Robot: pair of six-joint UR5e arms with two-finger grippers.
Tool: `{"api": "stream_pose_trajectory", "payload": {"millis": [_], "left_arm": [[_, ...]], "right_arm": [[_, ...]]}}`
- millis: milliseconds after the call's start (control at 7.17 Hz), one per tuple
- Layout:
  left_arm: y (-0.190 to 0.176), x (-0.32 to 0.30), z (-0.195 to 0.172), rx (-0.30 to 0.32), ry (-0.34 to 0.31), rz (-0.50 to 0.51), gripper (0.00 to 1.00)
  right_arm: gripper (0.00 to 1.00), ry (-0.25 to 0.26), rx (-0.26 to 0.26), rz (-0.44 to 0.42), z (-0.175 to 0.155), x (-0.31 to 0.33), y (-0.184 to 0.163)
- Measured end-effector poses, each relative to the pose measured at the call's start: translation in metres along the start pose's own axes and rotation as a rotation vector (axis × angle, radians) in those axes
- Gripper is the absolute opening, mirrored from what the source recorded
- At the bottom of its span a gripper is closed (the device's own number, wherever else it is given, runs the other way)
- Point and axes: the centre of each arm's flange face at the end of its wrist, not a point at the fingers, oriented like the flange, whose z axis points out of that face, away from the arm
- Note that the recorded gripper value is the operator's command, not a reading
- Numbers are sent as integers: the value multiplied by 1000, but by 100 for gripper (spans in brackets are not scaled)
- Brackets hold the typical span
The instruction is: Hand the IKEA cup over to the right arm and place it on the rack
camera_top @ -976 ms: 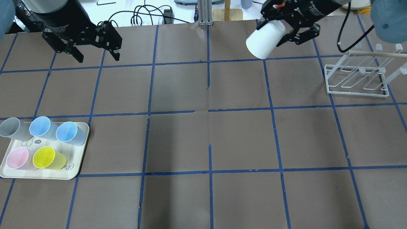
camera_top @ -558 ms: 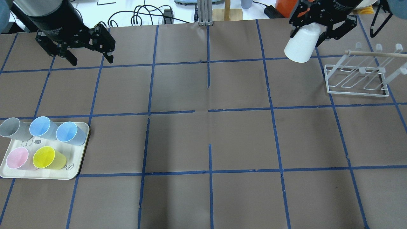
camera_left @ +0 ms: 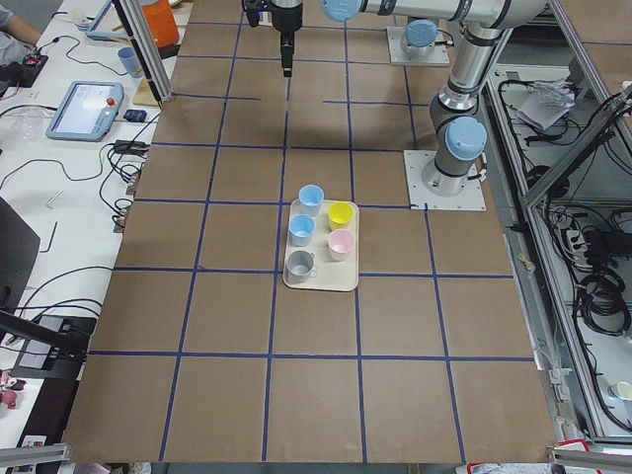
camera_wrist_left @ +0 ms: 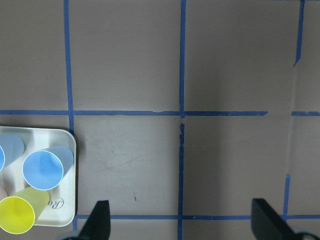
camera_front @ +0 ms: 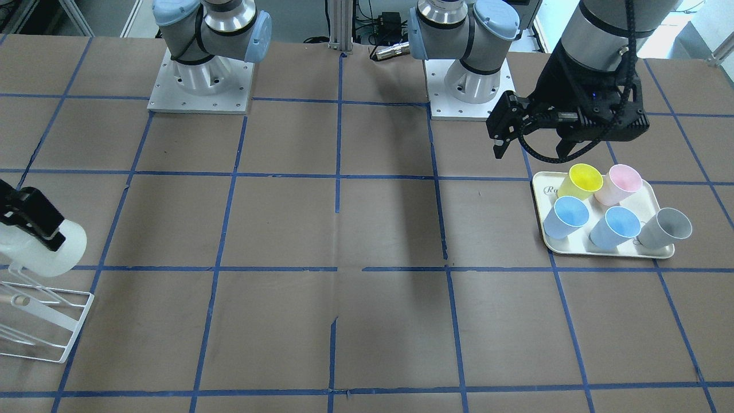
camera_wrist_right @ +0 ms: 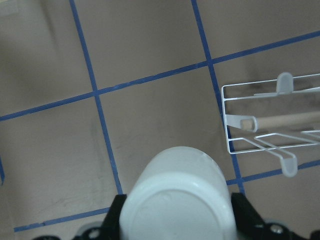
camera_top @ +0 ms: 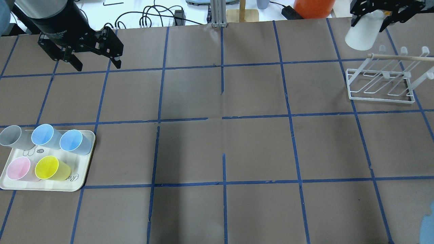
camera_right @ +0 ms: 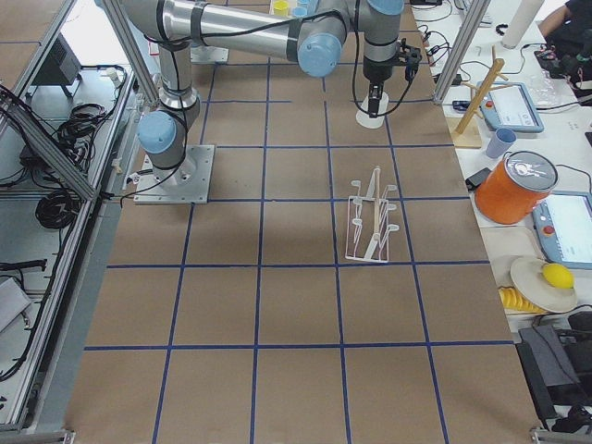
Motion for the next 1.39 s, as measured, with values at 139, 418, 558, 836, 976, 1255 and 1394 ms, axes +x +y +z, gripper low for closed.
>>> {"api": "stream_pose_trajectory", "payload": {"millis": [139, 418, 558, 836, 976, 1255, 1394], "left_arm": [[1, 0, 0, 0, 0, 12, 100], [1, 0, -1, 0, -1, 36, 100], [1, 0, -1, 0, 0, 39, 100], [1, 0, -1, 1, 2, 40, 100], [1, 0, -1, 1, 2, 39, 100], [1, 0, -1, 2, -1, 39, 100], [2, 0, -1, 1, -2, 39, 100]], "right_arm": [[14, 14, 26, -20, 4, 16, -11], [14, 46, 65, -49, 18, 53, -30], [14, 51, 83, -53, 27, 68, -39], [16, 54, 91, -51, 49, 83, -51], [16, 57, 102, -51, 59, 90, -59], [16, 61, 114, -45, 77, 102, -69], [16, 60, 107, -42, 86, 106, -72]]}}
